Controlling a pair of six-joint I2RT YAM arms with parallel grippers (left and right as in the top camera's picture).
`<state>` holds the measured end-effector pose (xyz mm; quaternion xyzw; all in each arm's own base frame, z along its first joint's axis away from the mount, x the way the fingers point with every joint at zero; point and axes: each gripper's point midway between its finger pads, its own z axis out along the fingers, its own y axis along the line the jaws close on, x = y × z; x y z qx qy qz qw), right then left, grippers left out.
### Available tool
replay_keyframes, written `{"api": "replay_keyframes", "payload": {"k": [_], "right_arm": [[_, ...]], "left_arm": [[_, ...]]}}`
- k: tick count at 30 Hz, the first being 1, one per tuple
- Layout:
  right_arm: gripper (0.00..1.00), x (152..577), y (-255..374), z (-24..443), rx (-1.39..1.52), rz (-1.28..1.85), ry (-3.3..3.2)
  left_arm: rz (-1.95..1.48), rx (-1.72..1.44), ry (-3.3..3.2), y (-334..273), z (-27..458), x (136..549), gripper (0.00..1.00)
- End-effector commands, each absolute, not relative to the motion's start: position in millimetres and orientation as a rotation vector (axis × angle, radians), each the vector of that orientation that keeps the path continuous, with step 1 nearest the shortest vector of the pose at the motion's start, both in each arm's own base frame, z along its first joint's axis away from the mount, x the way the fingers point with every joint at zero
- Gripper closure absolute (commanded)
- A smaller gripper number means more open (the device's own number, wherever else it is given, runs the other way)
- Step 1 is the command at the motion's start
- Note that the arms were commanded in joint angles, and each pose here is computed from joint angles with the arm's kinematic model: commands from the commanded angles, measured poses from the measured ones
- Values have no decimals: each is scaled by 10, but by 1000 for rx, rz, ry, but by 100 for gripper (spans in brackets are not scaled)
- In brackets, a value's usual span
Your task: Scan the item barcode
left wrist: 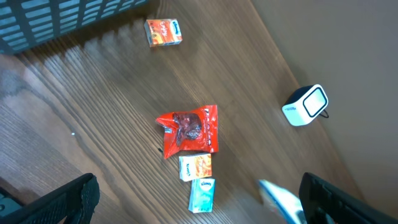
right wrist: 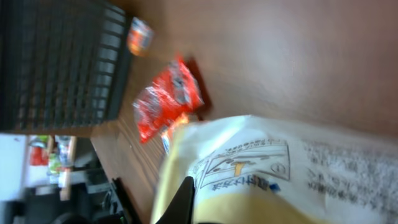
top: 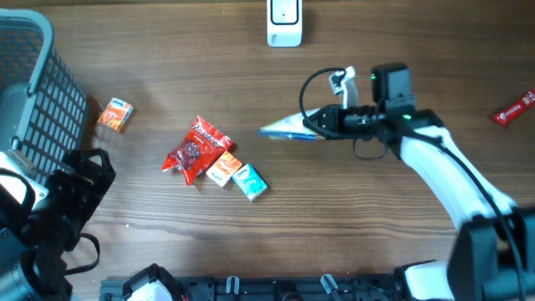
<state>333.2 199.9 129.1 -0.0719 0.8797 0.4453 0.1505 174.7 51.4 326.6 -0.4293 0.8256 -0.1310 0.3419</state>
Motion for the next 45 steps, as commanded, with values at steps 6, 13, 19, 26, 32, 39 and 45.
{"api": "replay_keyframes", "payload": {"k": [6,13,19,26,32,39,45], "right_arm": [[96,3104,1921,567,79,1269,2840],[71,2860,1812,475,78,1115,2979],[0,2810,1486,508,128,784,3052],[0,2811,1295,461,558,624,3057],[0,2842,1242,361,771,677,3002],[0,2916,1261,284,851,874,2912],[0,3081,975,464,850,1105,2789]], "left_arm": [[-333,-1131,2131,538,3286,1744,0],[-333,-1131,2131,538,3286,1744,0],[-333,-1131,2131,538,3286,1744,0],[-333,-1131,2131,538,3286,1744,0],[-333,-1131,2131,538,3286,1744,0],[-333,-1131,2131,538,3286,1744,0],[-333,-1131,2131,538,3286,1744,0]]}}
